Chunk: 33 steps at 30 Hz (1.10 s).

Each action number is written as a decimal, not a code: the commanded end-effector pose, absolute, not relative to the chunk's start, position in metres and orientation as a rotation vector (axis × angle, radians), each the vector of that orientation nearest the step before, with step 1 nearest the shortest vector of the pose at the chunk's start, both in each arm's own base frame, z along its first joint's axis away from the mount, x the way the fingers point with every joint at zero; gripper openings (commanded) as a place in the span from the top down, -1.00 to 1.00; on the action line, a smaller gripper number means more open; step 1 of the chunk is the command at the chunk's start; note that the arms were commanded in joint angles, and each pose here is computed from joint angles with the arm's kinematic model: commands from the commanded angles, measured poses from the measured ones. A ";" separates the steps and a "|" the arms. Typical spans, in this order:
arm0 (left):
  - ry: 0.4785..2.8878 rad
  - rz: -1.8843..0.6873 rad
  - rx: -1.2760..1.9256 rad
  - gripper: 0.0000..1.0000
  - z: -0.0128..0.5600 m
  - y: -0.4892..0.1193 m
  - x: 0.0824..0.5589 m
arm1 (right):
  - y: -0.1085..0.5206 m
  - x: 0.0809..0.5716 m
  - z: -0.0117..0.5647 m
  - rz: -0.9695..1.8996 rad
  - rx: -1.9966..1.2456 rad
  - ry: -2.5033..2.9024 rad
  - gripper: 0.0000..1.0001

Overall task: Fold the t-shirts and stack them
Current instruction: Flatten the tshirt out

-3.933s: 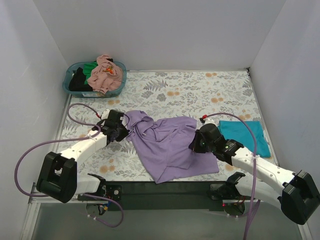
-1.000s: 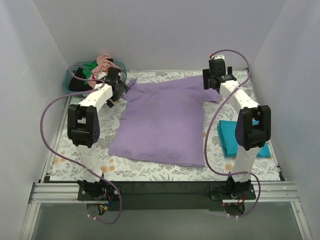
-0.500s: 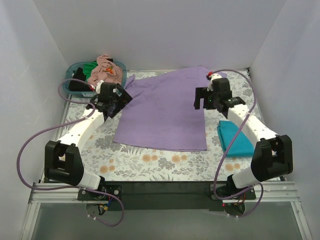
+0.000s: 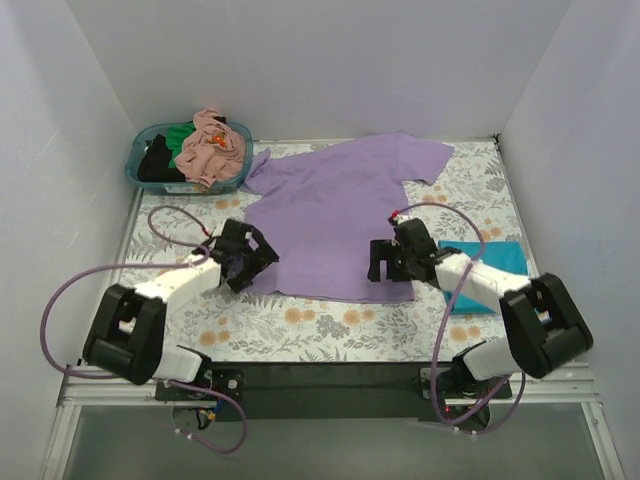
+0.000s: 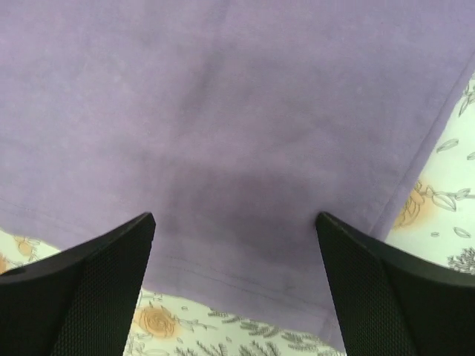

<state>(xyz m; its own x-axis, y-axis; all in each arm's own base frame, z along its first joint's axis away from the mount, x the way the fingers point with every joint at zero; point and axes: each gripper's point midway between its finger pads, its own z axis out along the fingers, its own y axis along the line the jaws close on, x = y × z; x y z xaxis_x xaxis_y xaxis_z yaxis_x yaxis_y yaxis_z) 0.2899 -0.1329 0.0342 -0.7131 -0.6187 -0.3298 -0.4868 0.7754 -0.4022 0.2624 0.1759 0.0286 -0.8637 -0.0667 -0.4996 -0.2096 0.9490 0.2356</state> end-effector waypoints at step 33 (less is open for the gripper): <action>2.434 -0.331 -0.472 -0.96 0.146 -0.220 0.302 | 0.147 0.198 0.049 0.415 0.059 2.660 -0.97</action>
<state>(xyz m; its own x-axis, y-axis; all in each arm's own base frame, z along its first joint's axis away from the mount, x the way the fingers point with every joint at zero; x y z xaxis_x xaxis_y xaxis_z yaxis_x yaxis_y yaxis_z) 0.2403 -0.2527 0.1439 -0.8173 -0.4115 -0.4034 -0.2307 0.8751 -0.4254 0.1824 0.1390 0.0441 -0.9110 0.0639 -0.4073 -0.0609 0.9562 0.2862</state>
